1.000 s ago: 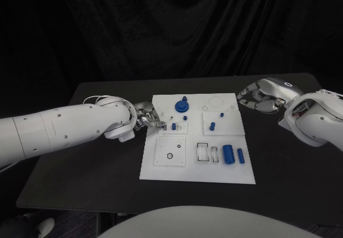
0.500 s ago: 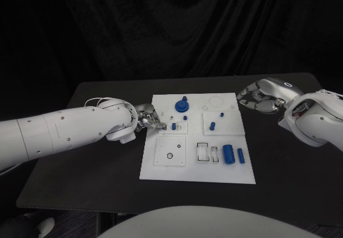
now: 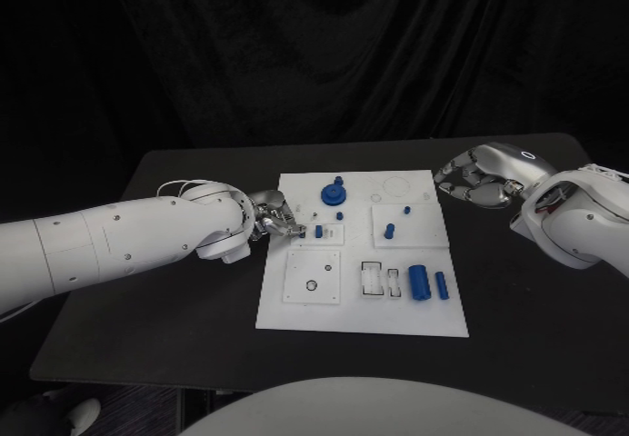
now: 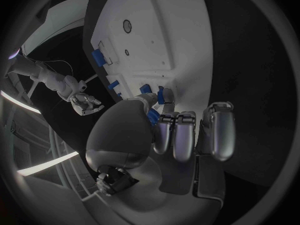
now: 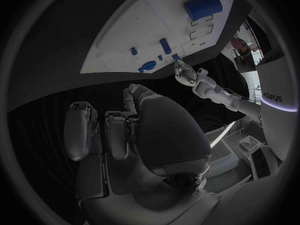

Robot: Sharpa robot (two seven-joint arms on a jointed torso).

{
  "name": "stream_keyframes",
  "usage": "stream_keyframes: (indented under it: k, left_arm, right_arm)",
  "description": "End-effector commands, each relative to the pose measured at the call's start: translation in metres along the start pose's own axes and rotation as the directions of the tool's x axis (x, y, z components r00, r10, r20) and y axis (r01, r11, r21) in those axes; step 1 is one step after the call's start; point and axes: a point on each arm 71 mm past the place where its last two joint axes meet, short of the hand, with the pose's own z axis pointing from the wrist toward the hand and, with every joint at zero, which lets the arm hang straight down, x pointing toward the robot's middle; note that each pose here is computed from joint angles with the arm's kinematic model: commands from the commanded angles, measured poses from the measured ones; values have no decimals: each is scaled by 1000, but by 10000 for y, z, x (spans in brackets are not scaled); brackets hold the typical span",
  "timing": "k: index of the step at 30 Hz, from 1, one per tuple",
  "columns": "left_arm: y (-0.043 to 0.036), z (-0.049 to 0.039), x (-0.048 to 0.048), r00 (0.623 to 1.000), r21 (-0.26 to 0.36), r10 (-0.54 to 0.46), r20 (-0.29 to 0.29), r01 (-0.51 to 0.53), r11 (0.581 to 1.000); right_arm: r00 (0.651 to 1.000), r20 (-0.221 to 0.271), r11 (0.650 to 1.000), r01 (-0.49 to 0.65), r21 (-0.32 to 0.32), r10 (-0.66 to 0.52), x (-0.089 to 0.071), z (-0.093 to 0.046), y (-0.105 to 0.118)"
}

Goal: Assemble the parts on the task board

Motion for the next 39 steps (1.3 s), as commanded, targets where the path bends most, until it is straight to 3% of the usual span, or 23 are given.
stream_keyframes:
  k: [1, 39]
  left_arm:
    - [-6, 12, 68, 1000, 7, 5, -19, -5, 1000]
    - [-4, 41, 62, 998, 16, 54, -22, -54, 998]
  right_arm:
    - [1000, -5, 1000, 0, 15, 0, 12, -3, -10]
    - [1000, -22, 1000, -1, 20, 1, 37, -1, -7]
